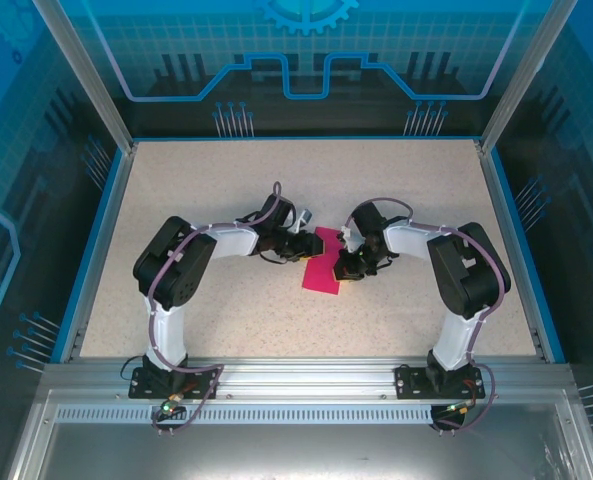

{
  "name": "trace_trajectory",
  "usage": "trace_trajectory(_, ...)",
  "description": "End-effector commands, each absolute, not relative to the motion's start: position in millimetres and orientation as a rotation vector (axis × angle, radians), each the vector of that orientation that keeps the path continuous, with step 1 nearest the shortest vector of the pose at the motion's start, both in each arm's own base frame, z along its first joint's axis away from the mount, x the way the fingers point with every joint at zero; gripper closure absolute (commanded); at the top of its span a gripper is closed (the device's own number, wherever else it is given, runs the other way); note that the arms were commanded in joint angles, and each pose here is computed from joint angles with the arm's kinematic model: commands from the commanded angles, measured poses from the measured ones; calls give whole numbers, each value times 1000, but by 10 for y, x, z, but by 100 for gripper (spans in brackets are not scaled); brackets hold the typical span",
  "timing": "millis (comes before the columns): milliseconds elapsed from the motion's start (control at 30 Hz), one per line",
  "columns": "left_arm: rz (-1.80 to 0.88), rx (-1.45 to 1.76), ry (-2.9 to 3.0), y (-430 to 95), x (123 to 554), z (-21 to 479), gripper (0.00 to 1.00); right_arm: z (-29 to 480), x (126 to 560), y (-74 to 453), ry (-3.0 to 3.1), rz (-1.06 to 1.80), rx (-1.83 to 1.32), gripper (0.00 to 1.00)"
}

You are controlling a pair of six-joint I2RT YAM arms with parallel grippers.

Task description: Fold a paper plane with a square sheet of paper (fold left side to right side)

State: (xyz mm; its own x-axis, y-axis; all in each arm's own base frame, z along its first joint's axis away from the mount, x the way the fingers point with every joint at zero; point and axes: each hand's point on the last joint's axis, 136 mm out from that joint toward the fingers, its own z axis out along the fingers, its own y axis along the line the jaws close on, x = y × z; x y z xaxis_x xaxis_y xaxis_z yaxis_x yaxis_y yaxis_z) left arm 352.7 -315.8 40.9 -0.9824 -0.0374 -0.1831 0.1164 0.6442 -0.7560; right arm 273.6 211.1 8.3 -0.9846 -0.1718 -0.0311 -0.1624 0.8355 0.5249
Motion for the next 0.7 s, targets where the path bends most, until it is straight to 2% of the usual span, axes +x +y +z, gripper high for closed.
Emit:
trace_trajectory(0, -1274, 83, 2743, -3170, 3349, 236, 62, -295, 2454, 1691, -2945, -520, 176, 95)
trace_trajectory(300, -1198, 135, 2844, -3018, 3039, 21, 62, -319, 2445, 1672, -2936, -497, 176, 95)
trace_trajectory(667, -1193, 306, 2858, -2888, 2711, 143, 61, -322, 2443, 1669, -2928, -490, 177, 95)
